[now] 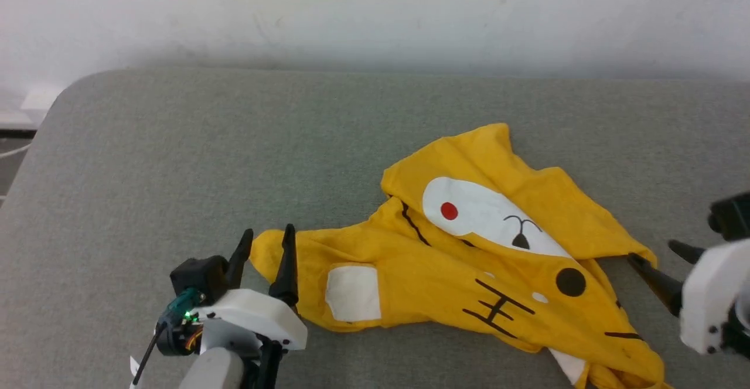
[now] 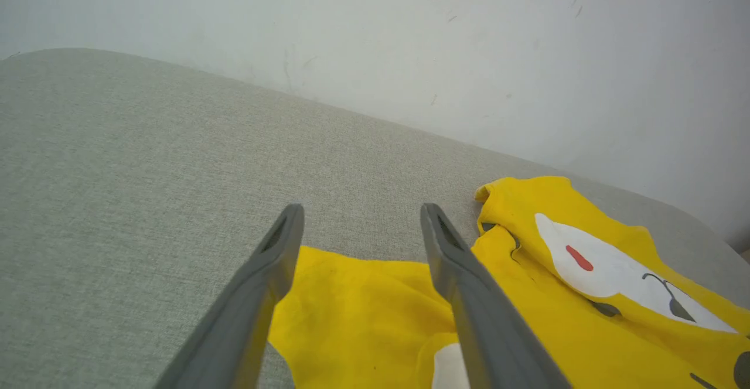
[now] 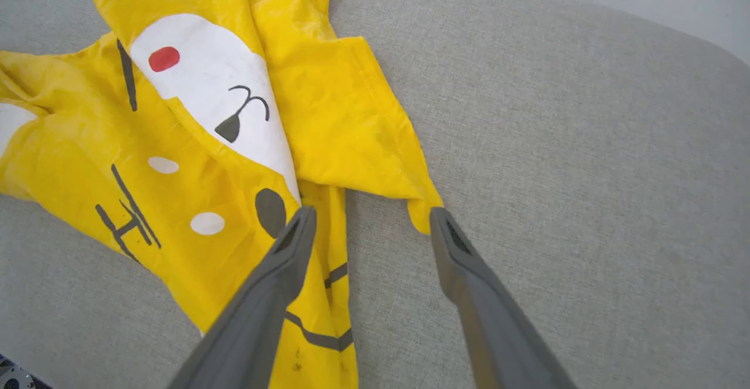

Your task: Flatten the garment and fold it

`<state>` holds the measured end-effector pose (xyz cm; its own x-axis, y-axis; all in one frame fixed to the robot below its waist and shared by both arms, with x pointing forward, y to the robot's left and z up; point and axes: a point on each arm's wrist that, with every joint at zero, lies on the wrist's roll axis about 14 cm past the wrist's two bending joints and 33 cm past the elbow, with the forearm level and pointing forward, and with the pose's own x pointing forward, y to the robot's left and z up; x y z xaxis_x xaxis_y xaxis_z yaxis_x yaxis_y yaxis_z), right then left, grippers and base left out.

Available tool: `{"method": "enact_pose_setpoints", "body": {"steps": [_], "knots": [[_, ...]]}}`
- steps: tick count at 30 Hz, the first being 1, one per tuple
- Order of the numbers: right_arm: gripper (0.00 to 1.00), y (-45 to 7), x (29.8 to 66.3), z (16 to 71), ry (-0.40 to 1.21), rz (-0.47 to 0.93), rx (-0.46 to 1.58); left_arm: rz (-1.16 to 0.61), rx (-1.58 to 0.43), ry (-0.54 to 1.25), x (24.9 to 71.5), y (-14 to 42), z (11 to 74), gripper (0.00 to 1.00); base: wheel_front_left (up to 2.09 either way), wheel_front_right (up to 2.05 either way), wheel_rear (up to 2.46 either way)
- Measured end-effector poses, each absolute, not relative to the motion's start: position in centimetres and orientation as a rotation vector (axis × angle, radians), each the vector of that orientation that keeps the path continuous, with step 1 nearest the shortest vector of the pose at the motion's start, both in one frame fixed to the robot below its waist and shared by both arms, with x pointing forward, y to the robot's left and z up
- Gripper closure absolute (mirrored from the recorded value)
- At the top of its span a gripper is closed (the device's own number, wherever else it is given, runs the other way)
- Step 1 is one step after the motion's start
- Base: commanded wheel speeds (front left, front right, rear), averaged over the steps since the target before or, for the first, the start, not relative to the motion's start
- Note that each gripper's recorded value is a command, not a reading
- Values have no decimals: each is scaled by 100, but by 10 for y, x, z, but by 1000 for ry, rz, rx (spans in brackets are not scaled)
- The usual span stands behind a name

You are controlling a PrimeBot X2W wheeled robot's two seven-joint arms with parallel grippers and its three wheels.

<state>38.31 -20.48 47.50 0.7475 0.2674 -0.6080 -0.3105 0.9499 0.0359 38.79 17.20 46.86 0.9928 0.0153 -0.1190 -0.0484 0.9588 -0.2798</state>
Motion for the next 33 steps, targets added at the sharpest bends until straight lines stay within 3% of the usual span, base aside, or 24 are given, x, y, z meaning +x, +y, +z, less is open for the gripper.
{"method": "enact_pose_setpoints", "body": {"steps": [4,13,14,15,21,28,33], "knots": [[0,-174,396,455,763,398,-105,48,-293,117,389,176,467,0,0,0,0],[0,-155,411,380,991,436,-224,110,-298,148,382,192,453,0,0,0,0],[59,-153,413,377,998,441,-226,121,-297,151,380,195,451,0,0,0,0],[100,-152,417,376,997,446,-236,132,-296,155,379,198,449,0,0,0,0],[100,-161,472,390,852,402,-304,163,-296,167,377,206,441,0,0,0,0],[100,-153,554,454,554,364,-376,165,-299,169,383,205,438,0,0,0,0],[100,-152,599,482,425,322,-427,164,-298,170,387,205,436,0,0,0,0]]}}
